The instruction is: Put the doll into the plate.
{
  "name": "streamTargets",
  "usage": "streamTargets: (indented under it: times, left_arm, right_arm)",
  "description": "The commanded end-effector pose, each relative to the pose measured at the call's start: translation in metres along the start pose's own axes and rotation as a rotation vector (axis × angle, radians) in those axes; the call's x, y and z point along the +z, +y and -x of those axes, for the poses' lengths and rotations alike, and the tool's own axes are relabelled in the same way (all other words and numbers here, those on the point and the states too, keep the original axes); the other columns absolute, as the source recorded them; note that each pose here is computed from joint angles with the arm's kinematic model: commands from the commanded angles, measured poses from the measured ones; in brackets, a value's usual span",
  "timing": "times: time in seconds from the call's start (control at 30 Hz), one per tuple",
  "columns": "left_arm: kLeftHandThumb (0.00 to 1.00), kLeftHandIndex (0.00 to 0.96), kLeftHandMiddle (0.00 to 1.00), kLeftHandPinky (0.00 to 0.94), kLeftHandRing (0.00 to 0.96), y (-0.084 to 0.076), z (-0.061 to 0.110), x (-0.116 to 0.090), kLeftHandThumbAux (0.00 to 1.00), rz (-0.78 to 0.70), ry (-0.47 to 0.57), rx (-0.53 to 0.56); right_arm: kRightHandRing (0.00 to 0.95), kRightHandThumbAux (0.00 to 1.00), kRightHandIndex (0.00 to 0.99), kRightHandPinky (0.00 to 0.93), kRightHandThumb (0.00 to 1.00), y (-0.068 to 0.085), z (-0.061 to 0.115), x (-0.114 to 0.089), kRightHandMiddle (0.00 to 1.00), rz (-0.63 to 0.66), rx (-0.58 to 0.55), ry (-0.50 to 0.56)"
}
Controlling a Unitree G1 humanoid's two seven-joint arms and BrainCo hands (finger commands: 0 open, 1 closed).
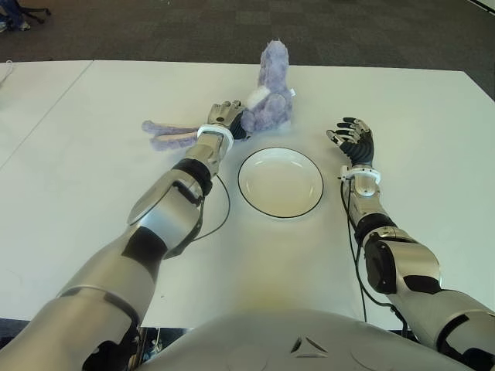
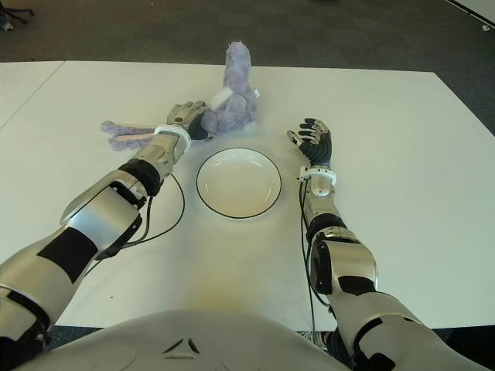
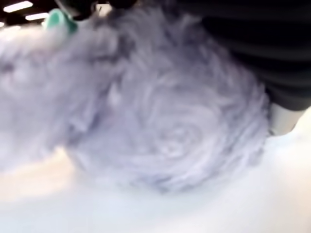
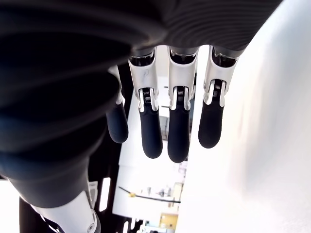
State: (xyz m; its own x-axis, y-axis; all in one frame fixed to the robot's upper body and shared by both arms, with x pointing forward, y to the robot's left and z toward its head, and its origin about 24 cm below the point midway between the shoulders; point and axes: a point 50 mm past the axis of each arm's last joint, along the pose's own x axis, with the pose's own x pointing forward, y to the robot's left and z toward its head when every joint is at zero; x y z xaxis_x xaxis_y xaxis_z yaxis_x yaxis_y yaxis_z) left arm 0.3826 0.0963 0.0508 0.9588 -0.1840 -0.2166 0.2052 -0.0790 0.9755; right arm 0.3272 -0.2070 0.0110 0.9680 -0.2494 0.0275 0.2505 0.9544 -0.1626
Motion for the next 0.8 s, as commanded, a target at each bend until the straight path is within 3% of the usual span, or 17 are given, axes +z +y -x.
streamTargets:
  times: [0.03, 0.07, 0.1, 0.13, 0.17, 0.23, 0.5, 0.8]
  left_arm:
    - [0.695, 0.423, 0.377, 0.531, 0.438, -0.092, 0.036, -0.019, 0.688, -0.169, 0.050, -0.340]
    - [0.705, 0.427, 0.509, 0.614, 0.572, -0.094, 0.037, -0.021, 0.692, -0.164, 0.054, -0.328]
    - [0.713, 0.432, 0.586, 0.694, 0.635, -0.095, 0.038, -0.022, 0.692, -0.162, 0.056, -0.319]
    - [0.714, 0.433, 0.599, 0.707, 0.646, -0.094, 0.038, -0.022, 0.692, -0.153, 0.058, -0.295]
    - [0.722, 0.437, 0.672, 0.787, 0.707, -0.094, 0.038, -0.023, 0.692, -0.147, 0.059, -0.279]
    - [0.727, 0.440, 0.716, 0.816, 0.742, -0.092, 0.038, -0.023, 0.693, -0.140, 0.059, -0.250]
    - [0.737, 0.442, 0.788, 0.832, 0.799, -0.081, 0.034, -0.030, 0.695, -0.161, 0.044, -0.173]
    - [0.742, 0.442, 0.806, 0.842, 0.817, -0.045, 0.024, -0.055, 0.696, -0.214, 0.008, -0.025]
  right_arm:
    - [0.360, 0.811, 0.271, 0.358, 0.212, 0.006, 0.096, -0.103, 0.345, 0.050, 0.049, 0.472]
    - [0.361, 0.811, 0.271, 0.358, 0.212, 0.006, 0.096, -0.103, 0.346, 0.050, 0.048, 0.471]
    - [0.361, 0.812, 0.268, 0.357, 0.212, 0.006, 0.096, -0.103, 0.346, 0.049, 0.048, 0.470]
    - [0.361, 0.812, 0.268, 0.357, 0.213, 0.007, 0.096, -0.103, 0.346, 0.049, 0.046, 0.468]
    - [0.363, 0.814, 0.266, 0.360, 0.216, 0.007, 0.096, -0.103, 0.346, 0.049, 0.046, 0.467]
    - [0.364, 0.813, 0.265, 0.361, 0.220, 0.008, 0.097, -0.103, 0.346, 0.048, 0.045, 0.466]
    - [0.360, 0.810, 0.262, 0.358, 0.227, 0.010, 0.098, -0.103, 0.343, 0.039, 0.047, 0.469]
    - [0.364, 0.814, 0.275, 0.361, 0.249, 0.013, 0.098, -0.103, 0.345, 0.026, 0.042, 0.470]
